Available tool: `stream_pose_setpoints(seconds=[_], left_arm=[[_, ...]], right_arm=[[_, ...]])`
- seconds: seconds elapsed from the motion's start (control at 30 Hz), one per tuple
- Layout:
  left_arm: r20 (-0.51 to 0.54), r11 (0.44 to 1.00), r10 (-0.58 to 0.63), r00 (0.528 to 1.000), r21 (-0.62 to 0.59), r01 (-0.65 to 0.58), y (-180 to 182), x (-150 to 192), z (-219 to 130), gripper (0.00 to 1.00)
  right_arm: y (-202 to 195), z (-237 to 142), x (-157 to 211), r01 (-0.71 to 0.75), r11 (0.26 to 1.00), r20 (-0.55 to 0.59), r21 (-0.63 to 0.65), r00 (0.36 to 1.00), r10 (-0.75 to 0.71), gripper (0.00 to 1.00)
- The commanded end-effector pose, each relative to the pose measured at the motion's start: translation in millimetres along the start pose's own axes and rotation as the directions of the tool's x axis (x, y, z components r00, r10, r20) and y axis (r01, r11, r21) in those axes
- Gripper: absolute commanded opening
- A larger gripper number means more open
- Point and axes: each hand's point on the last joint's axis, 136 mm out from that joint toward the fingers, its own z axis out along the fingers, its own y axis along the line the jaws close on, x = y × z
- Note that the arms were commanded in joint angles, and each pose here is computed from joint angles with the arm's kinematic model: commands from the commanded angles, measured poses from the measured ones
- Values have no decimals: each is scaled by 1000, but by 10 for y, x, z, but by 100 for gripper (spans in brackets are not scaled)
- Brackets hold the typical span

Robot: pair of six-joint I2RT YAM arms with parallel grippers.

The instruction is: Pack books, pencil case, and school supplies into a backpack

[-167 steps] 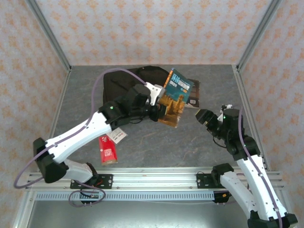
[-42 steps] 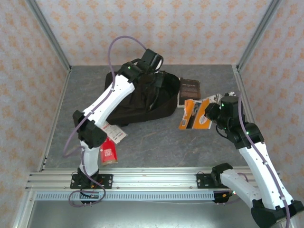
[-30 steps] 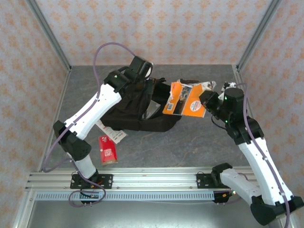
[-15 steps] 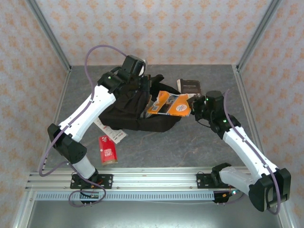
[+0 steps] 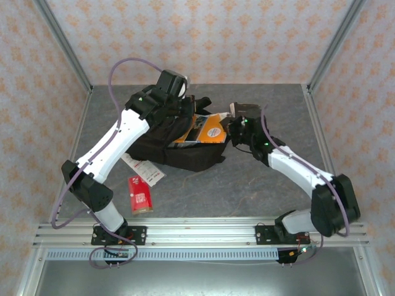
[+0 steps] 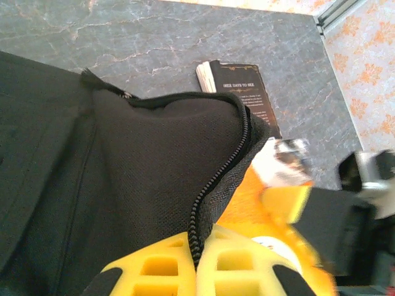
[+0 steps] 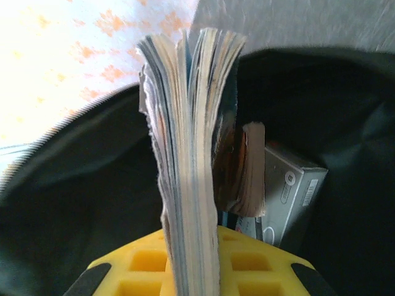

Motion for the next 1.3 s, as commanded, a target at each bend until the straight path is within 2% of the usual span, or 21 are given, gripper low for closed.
stream_pose_setpoints(seconds=[0.0,0.1,0.27,0.43,0.5,0.57,0.67,0.77,0.87,0.93,1.07,1.2,1.27], left_arm=[[94,995,-16,995,100,7,-277,-319,-226,0],[94,993,-22,995,117,11,-321,-358,-221,0],[81,988,-31,996,153,18,-400,-381,-160,0],[81,983,-34,996,181,19,-463,-407,-118,0],[85,984,-28,996,175,13,-458,-422,-99,0],[77,988,-19,997,157,7,-423,-415,-63,0],[66,993,-3,998,120,-5,-330,-387,-1,0],[52,996,7,999,89,-11,-215,-350,49,0],[53,999,0,999,52,-3,-49,-352,69,0],[58,999,-12,998,32,10,59,-361,84,0],[62,1000,-2,998,-12,2,183,-351,129,0],[22,1000,-9,1000,-29,10,248,-232,281,0],[-7,999,-11,1000,-43,11,291,-141,393,0]], right_arm=[[444,62,94,30,991,-29,-132,999,-34,0],[429,136,100,63,991,0,-121,998,-63,0],[585,404,185,46,979,-6,-198,999,-49,0],[566,885,410,85,985,-33,-148,995,-91,1],[489,1121,478,84,989,-56,-122,994,-91,19],[374,1347,501,71,993,-90,-96,993,-80,49],[319,1434,447,104,992,-100,-71,989,-111,72],[288,1255,305,224,975,-50,10,974,-223,85],[240,938,102,330,935,23,131,942,-336,91],[191,693,-68,347,914,83,210,925,-370,94],[126,242,-305,386,873,168,299,879,-447,93],[-31,-179,-549,437,761,203,480,788,-581,88],[-207,-342,-740,404,708,201,579,771,-604,87]])
